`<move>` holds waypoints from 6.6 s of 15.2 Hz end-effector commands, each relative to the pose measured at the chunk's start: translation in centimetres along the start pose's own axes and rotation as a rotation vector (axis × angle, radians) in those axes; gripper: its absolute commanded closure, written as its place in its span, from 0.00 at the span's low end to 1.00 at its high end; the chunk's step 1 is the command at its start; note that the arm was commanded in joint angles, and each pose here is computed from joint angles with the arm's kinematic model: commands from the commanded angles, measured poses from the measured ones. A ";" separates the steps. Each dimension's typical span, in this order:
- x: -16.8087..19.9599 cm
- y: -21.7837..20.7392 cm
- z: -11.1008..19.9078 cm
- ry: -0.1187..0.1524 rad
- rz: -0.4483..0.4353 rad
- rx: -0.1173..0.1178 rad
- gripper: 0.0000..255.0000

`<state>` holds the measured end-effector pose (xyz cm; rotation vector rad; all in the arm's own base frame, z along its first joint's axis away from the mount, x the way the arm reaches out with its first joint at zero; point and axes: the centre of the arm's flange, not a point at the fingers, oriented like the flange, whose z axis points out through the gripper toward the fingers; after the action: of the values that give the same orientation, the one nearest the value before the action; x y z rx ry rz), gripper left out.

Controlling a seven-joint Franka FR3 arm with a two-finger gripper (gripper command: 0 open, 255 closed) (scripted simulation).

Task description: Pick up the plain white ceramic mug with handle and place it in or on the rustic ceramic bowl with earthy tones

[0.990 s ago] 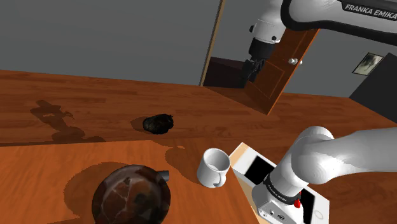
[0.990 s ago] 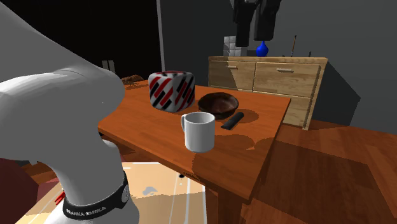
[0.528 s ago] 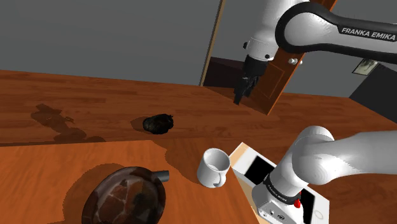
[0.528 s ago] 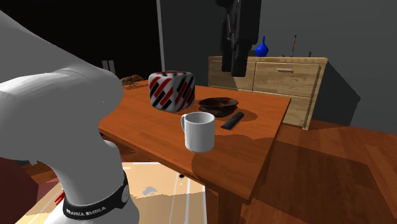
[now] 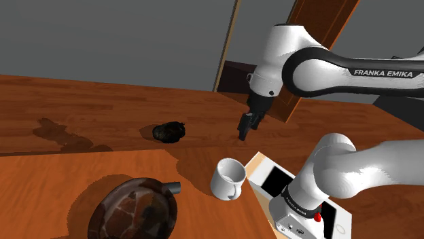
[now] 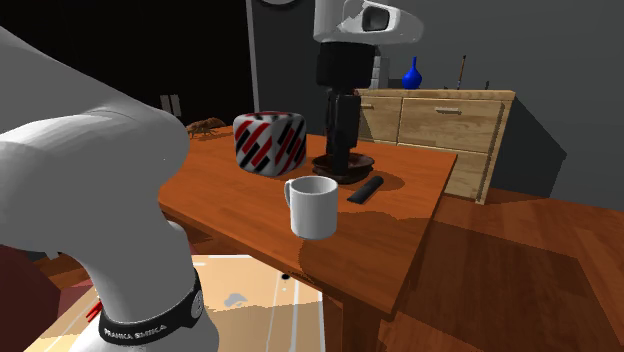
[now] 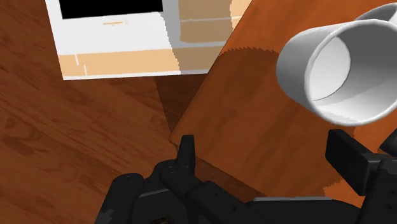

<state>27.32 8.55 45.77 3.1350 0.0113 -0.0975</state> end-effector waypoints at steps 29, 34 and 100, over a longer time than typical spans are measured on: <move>-2.0 -5.7 11.1 -0.032 0.002 0.029 1.00; -2.1 -5.7 10.1 -0.032 0.002 0.029 1.00; 5.6 -32.0 -1.5 -0.032 0.002 0.029 1.00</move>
<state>32.79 40.62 47.37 3.1612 0.0063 -0.1501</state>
